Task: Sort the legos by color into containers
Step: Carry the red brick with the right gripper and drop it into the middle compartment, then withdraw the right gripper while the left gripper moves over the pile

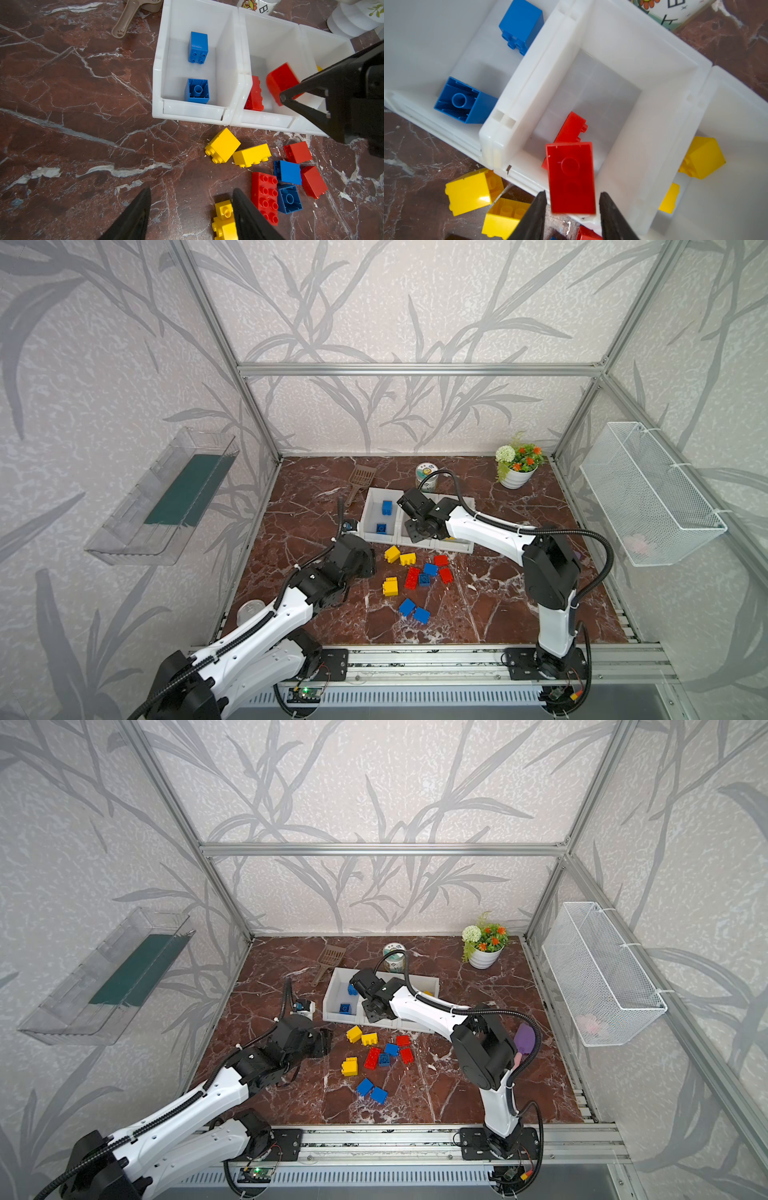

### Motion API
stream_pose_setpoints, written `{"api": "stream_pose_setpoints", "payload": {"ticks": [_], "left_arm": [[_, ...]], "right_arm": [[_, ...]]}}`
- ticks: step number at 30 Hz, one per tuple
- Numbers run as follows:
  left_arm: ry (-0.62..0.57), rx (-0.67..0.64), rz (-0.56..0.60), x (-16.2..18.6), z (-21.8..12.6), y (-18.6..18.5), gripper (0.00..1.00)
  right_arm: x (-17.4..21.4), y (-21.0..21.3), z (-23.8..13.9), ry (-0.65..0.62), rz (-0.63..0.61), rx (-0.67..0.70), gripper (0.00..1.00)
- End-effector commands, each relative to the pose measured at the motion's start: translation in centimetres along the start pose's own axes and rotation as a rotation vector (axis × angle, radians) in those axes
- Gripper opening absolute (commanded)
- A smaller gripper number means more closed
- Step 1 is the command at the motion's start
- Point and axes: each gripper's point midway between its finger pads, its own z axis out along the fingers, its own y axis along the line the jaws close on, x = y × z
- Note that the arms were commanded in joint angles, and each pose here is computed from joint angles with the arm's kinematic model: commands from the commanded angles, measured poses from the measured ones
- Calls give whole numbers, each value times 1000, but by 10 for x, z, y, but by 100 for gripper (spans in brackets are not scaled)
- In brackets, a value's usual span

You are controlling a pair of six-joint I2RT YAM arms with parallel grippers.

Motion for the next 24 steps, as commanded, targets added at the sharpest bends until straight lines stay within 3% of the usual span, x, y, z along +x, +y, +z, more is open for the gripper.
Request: {"api": "stream_pose_setpoints", "payload": {"ticks": [1, 12, 24], "left_arm": [[14, -10, -12, 6, 1, 4, 65], [50, 96, 40, 7, 2, -18, 65], [163, 182, 140, 23, 12, -58, 64]], "right_arm": [[-8, -6, -13, -22, 10, 7, 51], [-2, -17, -47, -81, 58, -22, 54], [77, -72, -88, -118, 210, 26, 54]]}}
